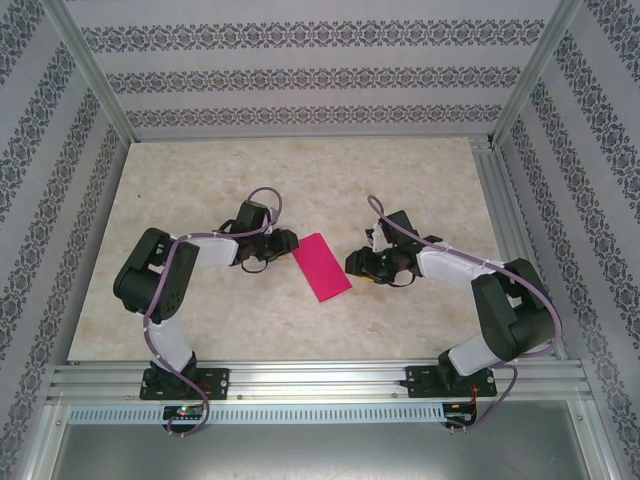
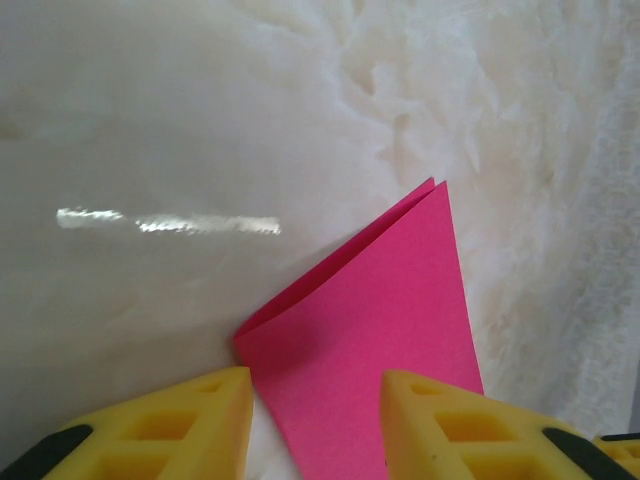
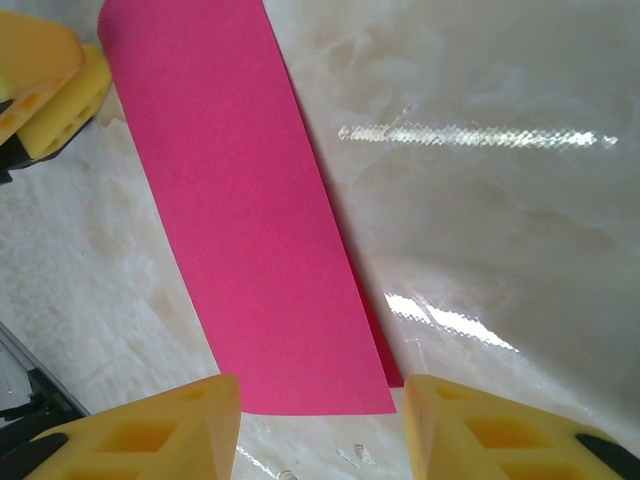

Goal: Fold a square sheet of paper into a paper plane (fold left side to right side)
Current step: Fold the triangle a second time at the center of the table.

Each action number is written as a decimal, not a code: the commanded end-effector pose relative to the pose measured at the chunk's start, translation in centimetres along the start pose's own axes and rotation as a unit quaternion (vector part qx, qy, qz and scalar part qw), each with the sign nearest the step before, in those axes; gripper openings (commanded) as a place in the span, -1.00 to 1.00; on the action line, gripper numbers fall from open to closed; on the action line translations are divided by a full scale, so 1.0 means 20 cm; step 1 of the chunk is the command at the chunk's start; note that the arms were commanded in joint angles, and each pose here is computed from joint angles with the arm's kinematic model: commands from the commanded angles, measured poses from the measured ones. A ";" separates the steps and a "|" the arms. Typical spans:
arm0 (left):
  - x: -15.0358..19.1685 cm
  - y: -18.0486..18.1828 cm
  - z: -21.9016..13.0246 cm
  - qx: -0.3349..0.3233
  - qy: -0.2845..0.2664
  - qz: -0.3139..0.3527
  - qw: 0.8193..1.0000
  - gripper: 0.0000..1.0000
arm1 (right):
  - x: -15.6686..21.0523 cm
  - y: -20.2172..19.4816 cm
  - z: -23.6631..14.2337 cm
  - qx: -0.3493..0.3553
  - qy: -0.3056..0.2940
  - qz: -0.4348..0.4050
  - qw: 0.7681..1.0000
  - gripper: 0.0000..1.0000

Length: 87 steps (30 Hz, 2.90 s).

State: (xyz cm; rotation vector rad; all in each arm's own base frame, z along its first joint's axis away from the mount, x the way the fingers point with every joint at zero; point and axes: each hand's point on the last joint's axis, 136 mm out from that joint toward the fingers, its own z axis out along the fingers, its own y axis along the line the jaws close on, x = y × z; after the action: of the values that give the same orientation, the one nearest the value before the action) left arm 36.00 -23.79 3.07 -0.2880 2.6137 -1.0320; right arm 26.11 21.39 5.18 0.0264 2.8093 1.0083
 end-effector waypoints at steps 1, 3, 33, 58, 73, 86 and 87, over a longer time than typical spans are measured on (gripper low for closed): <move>0.04 -0.07 0.08 0.020 0.019 0.012 1.000 -0.21 | -0.01 0.00 0.00 -0.013 -0.003 0.000 1.000 -0.06; 0.05 -0.08 0.10 0.022 0.022 0.015 0.999 -0.22 | -0.01 0.00 0.00 -0.012 -0.004 0.001 1.000 -0.06; 0.07 -0.36 0.21 0.093 0.050 0.070 0.992 -0.74 | 0.02 -0.06 0.02 -0.068 0.009 0.055 0.996 -0.13; 0.14 -0.72 -0.04 0.270 0.049 0.164 0.948 -1.00 | -0.31 0.03 -0.21 -0.194 -0.108 -0.053 0.974 0.01; 0.13 -0.72 -0.03 0.268 0.050 0.159 0.949 -1.00 | -0.32 0.03 -0.10 -0.213 -0.074 -0.042 0.973 -0.01; 0.13 -0.68 0.00 0.251 0.052 0.152 0.954 -1.00 | -0.31 0.04 -0.11 -0.197 -0.073 -0.052 0.976 -0.15; 0.13 -0.67 0.01 0.248 0.052 0.150 0.956 -1.00 | -0.31 0.04 -0.12 -0.194 -0.072 -0.052 0.977 -0.17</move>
State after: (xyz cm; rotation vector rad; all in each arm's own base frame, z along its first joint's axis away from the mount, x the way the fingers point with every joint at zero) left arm 34.64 -33.94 10.88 0.2501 2.3089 -1.5649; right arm 31.40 19.75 6.86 -0.0131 2.4484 1.4673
